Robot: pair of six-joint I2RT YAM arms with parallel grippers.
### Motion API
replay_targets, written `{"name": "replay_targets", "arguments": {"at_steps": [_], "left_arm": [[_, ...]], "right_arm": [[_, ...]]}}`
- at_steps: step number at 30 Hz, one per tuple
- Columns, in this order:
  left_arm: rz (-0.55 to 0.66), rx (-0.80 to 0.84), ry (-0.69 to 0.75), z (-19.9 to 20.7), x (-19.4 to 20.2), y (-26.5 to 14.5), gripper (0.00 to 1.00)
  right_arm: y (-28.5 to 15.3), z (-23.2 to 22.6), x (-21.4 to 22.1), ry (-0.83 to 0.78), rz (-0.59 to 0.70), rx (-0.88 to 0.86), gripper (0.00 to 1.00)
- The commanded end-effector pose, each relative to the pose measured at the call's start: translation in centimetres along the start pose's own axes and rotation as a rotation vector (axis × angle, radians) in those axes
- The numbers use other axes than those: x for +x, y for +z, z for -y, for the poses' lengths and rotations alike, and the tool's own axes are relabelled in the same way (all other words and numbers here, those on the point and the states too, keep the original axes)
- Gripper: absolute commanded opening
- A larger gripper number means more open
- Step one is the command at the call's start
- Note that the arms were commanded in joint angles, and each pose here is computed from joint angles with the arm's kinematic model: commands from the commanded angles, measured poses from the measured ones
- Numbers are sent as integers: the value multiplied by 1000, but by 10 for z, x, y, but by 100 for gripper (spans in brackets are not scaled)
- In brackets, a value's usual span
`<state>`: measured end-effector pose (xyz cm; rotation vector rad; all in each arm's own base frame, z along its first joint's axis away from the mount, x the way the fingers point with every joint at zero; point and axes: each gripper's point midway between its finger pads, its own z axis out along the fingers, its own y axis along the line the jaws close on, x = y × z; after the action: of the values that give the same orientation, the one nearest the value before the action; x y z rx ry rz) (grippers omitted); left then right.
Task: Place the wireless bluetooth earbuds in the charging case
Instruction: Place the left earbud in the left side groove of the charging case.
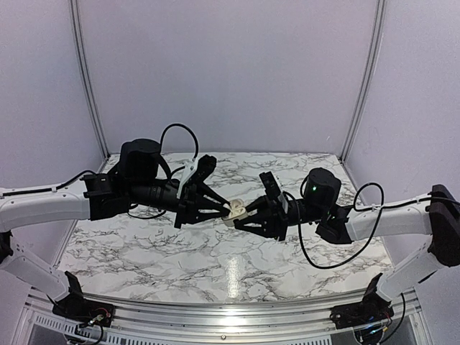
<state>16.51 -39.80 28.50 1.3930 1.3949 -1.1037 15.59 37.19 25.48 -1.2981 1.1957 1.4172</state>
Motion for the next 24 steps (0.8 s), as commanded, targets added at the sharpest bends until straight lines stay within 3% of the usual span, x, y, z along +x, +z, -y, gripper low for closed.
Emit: {"name": "replay_targets", "arguments": {"at_steps": [1,7,14,24], "left_arm": [[-58,9,-28,1,13,-3,4],[-79,11,-22,1,18,-2,8],[-80,-6,-16,-1,15,-3,25],[-69,-44,-8,-6,7,-7,33]], "right_arm": [[-1,-15,-28,-85,68,-51,0],[-1,-17,-31,-86,76,-68,0],[0,-17,-31,-81,80,-75,0],[0,-14,-26,-69,76,-63,0]]}}
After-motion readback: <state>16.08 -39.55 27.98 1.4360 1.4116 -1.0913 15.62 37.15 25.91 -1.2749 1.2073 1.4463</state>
